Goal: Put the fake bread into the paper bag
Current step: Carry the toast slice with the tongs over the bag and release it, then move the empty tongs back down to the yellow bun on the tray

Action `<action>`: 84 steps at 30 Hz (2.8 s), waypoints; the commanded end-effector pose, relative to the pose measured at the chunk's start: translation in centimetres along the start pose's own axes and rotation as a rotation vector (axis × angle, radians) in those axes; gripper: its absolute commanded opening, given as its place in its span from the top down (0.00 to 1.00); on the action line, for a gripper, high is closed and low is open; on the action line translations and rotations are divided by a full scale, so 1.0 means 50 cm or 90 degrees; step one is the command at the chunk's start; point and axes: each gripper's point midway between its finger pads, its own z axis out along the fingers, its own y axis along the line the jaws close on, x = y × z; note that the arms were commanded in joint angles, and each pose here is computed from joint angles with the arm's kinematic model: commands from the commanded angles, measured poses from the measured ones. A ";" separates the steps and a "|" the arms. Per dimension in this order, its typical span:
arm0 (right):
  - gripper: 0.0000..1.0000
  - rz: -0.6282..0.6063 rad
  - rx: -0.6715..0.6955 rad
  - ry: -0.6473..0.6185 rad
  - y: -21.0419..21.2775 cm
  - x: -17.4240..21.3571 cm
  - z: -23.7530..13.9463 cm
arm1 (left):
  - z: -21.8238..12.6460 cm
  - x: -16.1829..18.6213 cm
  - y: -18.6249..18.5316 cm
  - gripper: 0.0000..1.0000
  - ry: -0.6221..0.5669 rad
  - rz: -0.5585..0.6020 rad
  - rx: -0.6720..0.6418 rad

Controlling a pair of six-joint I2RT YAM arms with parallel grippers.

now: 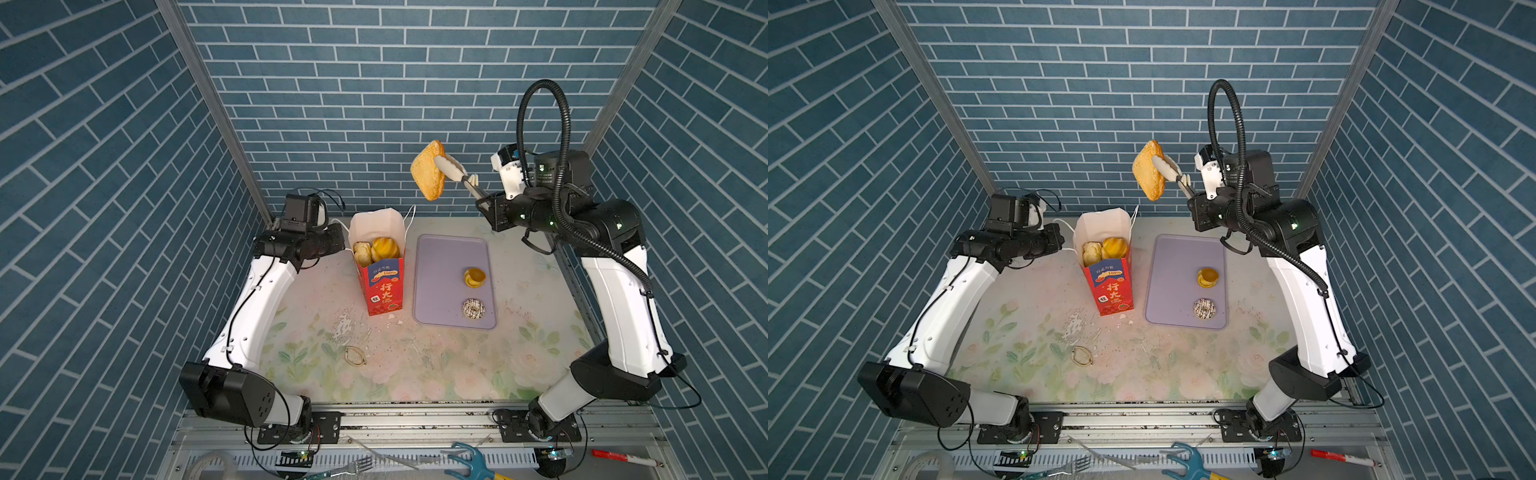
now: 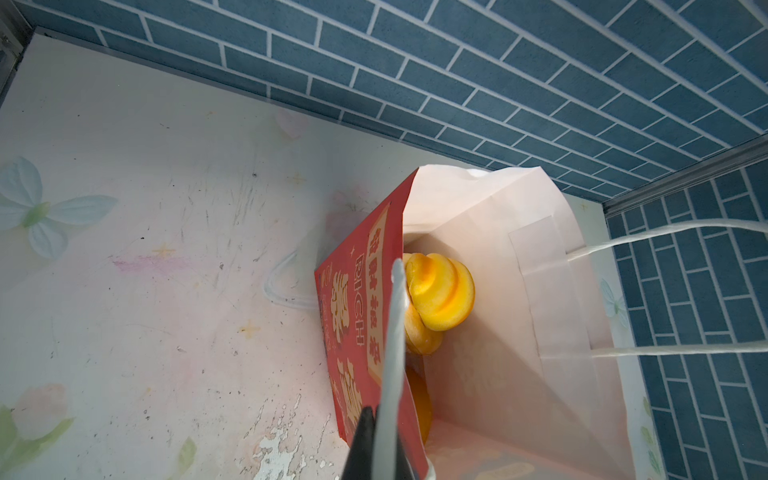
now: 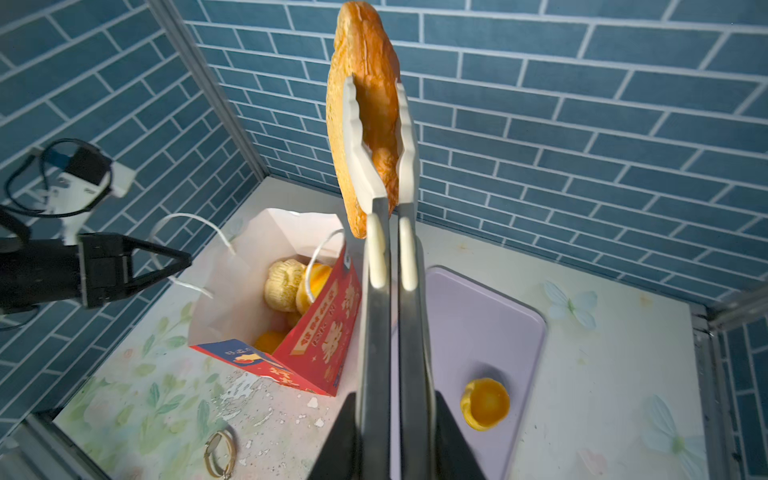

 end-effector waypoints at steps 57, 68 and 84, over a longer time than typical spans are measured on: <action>0.54 0.029 0.232 0.190 -0.151 0.253 -0.005 | -0.011 -0.015 -0.014 1.00 -0.018 0.011 0.010; 0.51 0.099 0.284 0.399 -0.222 0.497 0.071 | -0.011 -0.011 -0.012 1.00 -0.011 0.013 0.008; 0.49 0.151 0.247 0.481 -0.231 0.573 0.186 | -0.006 -0.009 -0.008 1.00 -0.006 0.012 0.003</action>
